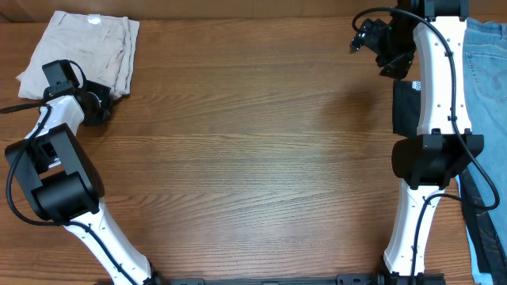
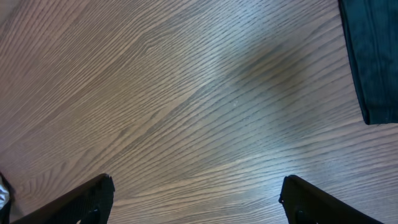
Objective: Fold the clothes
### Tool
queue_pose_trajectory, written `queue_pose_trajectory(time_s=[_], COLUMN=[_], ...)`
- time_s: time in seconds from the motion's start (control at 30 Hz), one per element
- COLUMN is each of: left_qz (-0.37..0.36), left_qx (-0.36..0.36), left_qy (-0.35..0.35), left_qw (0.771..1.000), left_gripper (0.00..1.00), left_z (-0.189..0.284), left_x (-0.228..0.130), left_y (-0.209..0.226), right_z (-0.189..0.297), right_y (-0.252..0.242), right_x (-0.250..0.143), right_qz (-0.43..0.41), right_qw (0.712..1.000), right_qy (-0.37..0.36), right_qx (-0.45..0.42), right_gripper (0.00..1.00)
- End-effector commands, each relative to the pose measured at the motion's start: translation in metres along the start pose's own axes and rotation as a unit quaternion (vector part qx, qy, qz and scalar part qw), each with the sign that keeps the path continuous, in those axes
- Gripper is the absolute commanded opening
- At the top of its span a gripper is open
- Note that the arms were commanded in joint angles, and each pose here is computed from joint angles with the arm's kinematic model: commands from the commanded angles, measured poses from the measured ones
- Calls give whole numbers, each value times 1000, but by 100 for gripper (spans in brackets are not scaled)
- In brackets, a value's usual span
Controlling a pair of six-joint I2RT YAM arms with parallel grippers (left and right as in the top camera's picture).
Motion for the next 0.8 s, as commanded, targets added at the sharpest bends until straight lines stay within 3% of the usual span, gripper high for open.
queue_pose_trajectory(time_s=[0.0,0.2,0.3,0.57,0.77], left_qz=[-31,-53,-62,-86,-92], left_qx=[13,23,33,56,90], left_qy=[1,6,11,4,-7], left_qw=[999,998,997,995,992], left_gripper=[8,11,20,26,42], left_z=[-14,1,13,54,86], left_x=[0,3,4,12,17], left_y=[6,-9,-18,-44,-51], right_z=[13,13,13,13,13], right_y=[5,5,5,5,5], right_x=[1,1,1,1,1], right_qz=[10,10,10,10,10], right_qw=[1000,1000,1000,1000,1000], right_qy=[-18,-18,-18,-19,-19], right_qx=[1,1,1,1,1], right_gripper=[90,90,90,92,100])
Point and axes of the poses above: each gripper's point midway between its finger pads, its own z axis back along the fingers, its own y axis along the line the jaws close on, x = y × z, the point moved 2 cm from there along z, back along the fingers, and after that the axes turned 15 degrees about z, right-handed, at the moved point
